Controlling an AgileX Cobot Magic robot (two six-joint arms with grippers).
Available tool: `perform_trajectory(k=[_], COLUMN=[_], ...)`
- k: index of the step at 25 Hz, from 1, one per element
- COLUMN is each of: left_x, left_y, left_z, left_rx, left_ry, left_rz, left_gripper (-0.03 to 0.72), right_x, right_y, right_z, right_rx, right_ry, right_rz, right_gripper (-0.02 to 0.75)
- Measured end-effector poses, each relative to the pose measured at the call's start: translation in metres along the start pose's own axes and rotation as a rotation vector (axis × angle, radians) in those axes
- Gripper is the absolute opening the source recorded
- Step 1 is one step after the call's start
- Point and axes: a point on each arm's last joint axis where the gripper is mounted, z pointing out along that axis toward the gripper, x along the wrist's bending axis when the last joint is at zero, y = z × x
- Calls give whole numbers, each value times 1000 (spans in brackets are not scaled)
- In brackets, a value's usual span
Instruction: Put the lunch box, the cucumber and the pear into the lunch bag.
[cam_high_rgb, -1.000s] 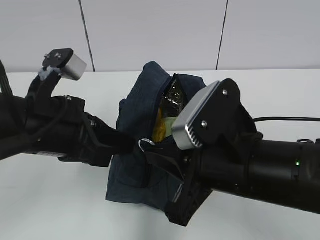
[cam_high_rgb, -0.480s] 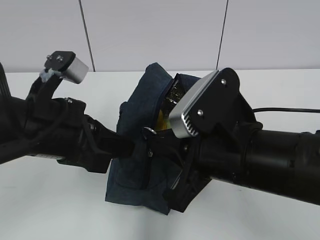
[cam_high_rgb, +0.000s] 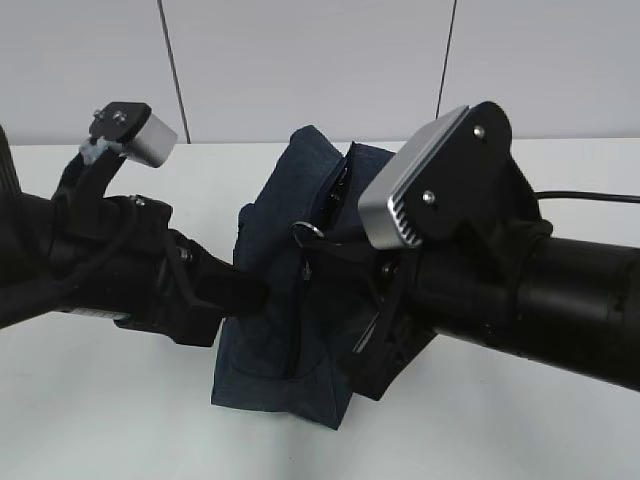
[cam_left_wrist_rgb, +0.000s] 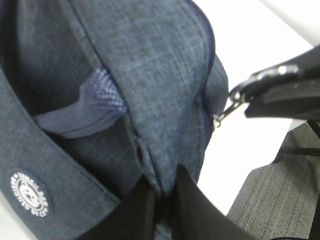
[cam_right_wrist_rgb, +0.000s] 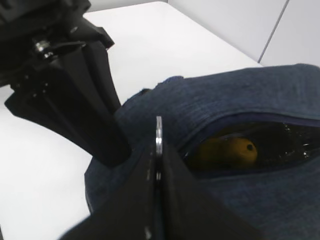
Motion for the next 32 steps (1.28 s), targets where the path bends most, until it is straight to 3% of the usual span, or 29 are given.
perform_trajectory(k=[21, 32], left_x=[-3, -4], left_y=[-1, -2], left_z=[0, 0], left_rx=[24, 36], left_ry=[-34, -47], left_rz=[17, 28], left_gripper=[3, 3], right_x=[-24, -30], right_y=[11, 23], right_z=[-5, 2], right_rx=[-23, -43], right_ry=[-141, -154], right_rz=[-21, 7], right_gripper=[0, 0])
